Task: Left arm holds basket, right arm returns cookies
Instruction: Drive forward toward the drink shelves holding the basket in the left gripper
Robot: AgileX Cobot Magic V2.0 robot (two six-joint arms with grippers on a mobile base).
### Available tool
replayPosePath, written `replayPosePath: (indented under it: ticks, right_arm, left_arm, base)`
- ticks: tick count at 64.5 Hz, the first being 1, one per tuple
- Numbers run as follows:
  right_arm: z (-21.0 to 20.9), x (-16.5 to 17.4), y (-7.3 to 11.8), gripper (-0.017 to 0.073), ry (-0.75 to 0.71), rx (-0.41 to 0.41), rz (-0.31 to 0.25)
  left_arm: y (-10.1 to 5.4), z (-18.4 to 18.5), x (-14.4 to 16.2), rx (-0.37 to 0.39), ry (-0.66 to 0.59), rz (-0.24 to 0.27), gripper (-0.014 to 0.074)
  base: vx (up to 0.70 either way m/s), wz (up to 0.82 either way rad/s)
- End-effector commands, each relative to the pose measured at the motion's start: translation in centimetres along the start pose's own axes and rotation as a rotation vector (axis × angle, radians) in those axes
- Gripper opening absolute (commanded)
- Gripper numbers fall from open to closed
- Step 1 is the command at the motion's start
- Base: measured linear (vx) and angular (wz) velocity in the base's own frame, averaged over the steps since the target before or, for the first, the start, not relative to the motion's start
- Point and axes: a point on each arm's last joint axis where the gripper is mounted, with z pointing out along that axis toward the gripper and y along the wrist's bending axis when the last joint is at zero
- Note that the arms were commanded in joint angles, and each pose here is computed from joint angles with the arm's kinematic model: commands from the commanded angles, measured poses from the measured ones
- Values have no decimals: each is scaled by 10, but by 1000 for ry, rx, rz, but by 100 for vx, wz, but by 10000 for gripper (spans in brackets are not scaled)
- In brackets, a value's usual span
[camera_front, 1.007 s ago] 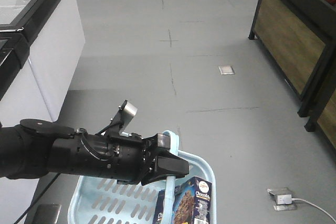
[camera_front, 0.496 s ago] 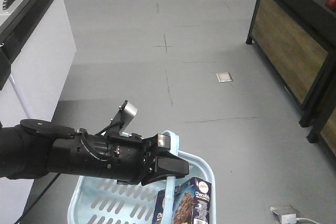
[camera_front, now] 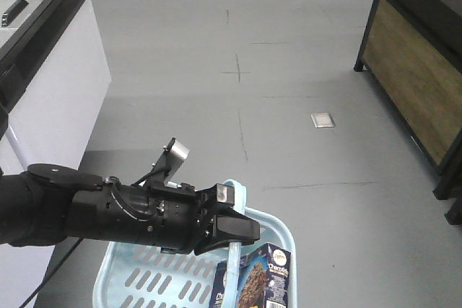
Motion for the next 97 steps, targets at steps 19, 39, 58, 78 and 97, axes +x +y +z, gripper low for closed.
replayPosePath:
  ticks: [19, 39, 58, 78, 97]
  right_arm:
    - [-1, -6, -1, -8, -83, 13, -10]
    - [-1, -6, -1, -8, -83, 13, -10]
    - [-1, -6, -1, -8, -83, 13, -10]
    - [-1, -6, -1, -8, -83, 13, -10]
    - [-1, -6, -1, -8, -83, 13, -10]
  left_arm:
    - [-31, -10, -3, 146, -31, -8, -7]
    - [-31, -10, -3, 146, -31, -8, -7]
    - [-31, -10, -3, 146, -31, -8, -7]
    - [-31, -10, -3, 146, -31, -8, -8]
    - [-31, -10, -3, 146, -31, -8, -8]
  base:
    - [26, 12]
    - [27, 4]
    - [29, -1]
    - [31, 1]
    - [34, 0]
